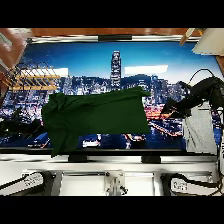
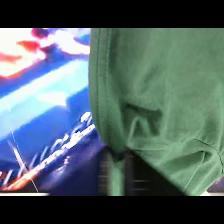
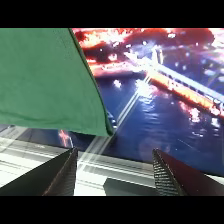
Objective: Fold the shirts.
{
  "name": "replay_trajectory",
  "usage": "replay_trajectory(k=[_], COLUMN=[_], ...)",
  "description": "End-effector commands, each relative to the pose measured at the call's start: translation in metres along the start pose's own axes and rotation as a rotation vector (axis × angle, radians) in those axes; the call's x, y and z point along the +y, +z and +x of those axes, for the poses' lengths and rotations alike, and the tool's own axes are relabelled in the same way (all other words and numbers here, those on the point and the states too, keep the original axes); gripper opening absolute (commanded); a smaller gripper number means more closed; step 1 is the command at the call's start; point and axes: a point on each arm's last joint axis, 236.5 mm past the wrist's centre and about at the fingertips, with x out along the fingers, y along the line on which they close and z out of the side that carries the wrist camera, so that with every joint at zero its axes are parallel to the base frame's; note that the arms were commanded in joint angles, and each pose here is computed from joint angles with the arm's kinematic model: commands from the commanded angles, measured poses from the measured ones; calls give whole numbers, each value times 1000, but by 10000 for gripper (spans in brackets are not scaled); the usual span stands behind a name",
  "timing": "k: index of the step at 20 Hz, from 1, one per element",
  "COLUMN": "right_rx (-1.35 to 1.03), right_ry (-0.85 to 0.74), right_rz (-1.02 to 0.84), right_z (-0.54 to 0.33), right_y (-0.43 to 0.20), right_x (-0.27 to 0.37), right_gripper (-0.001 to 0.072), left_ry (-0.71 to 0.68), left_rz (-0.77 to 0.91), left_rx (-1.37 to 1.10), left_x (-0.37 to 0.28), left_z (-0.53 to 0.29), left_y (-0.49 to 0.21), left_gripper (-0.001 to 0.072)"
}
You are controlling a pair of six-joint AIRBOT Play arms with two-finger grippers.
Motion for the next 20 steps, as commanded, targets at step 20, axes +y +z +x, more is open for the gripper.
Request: replay_trajectory(k=[20], right_rx=[74], right_ry=[78], right_rz=[19], right_z=[125], right_y=[-40], right_x=[30], right_gripper=[611], left_ry=[-30], left_rz=[119], left_rx=[-16], left_x=[-28], left_z=[-32], left_y=[-16], left_gripper=[34])
